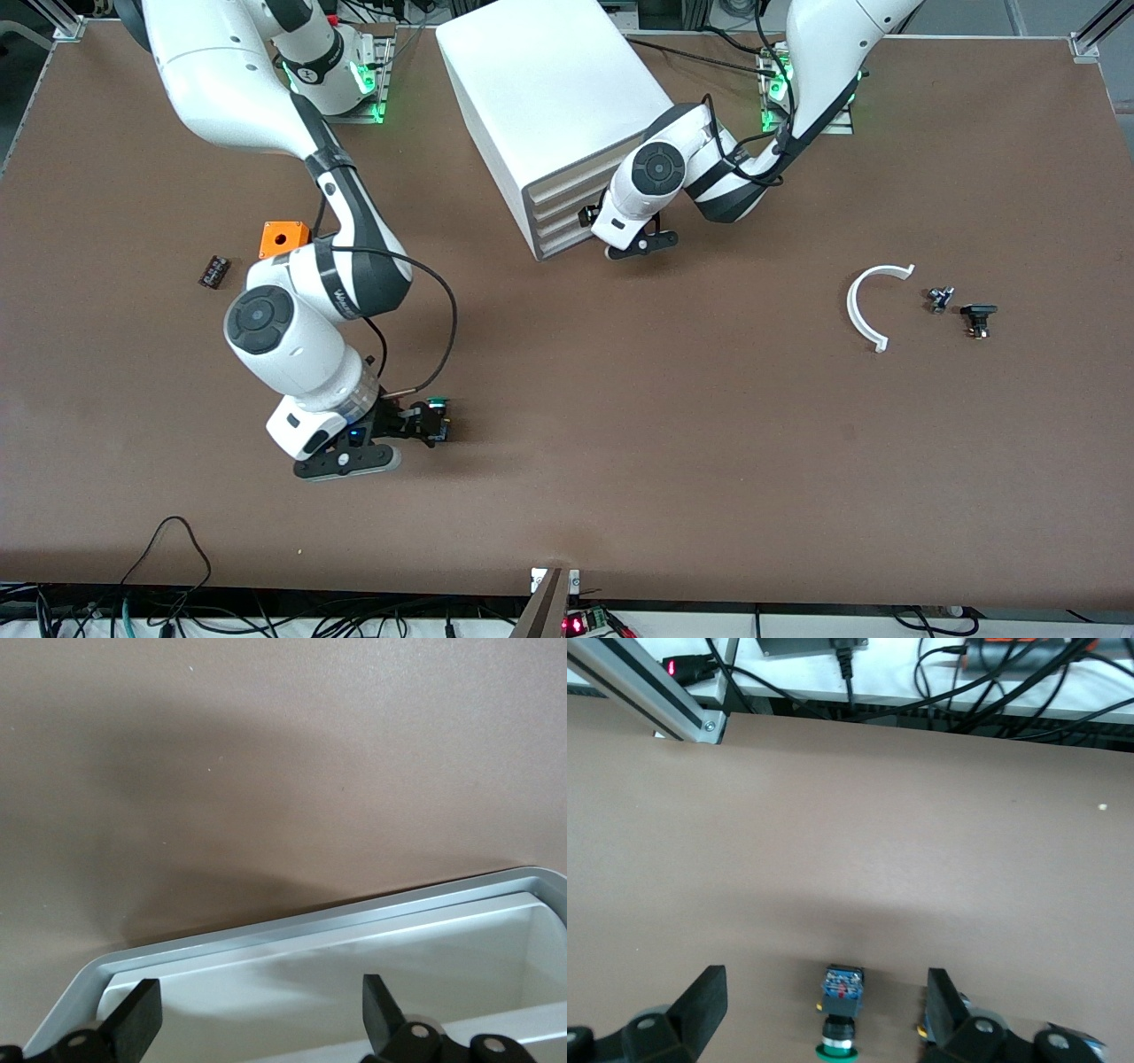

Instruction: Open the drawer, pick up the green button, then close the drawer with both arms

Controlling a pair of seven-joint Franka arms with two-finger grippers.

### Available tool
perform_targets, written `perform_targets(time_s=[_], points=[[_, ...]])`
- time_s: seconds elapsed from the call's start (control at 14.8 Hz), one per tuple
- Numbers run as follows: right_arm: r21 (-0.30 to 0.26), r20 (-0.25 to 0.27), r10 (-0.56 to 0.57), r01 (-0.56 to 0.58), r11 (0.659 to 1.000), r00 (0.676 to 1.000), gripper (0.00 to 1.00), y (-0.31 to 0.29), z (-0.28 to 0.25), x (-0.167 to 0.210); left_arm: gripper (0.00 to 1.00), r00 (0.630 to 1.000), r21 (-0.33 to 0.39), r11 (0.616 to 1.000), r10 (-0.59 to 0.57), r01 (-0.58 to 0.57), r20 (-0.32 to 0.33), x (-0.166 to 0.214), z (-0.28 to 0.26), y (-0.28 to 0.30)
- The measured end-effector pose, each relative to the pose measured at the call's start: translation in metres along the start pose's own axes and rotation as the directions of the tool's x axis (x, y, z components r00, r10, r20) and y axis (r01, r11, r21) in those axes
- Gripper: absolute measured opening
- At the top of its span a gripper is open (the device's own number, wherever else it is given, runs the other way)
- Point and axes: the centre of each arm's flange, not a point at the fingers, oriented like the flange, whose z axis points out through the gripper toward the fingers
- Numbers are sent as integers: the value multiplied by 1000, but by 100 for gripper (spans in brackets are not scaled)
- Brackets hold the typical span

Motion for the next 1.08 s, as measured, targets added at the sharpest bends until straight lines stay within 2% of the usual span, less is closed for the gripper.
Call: perform_targets(time_s=[0.2, 0.41, 0.61, 0.74, 0.95, 1.08], points=[[-11, 6, 1, -1, 1000, 1000, 100, 20, -28, -4, 100, 1000, -31, 999, -29, 29, -3, 16, -16, -6], [-32, 27, 7, -6, 999, 1000, 100, 63, -57, -16, 100, 999, -57, 998, -41, 40, -26, 61, -59, -28], [-44, 94, 16, -12, 999, 995, 100, 93, -92, -39, 100, 999, -3, 999, 45, -45, -19, 110, -129, -60], [-45, 132, 15, -10, 999, 991, 100, 103, -123, -52, 100, 993, 50, 993, 107, -105, -49, 138, -182, -82], [-52, 145, 20, -12, 999, 989, 100, 106, -174, -67, 100, 974, 97, 975, 209, -201, -83, 168, -244, -118], [-61, 151, 38, -29, 998, 988, 100, 117, -202, -77, 100, 950, 135, 949, 297, -284, -91, 184, -273, -144]])
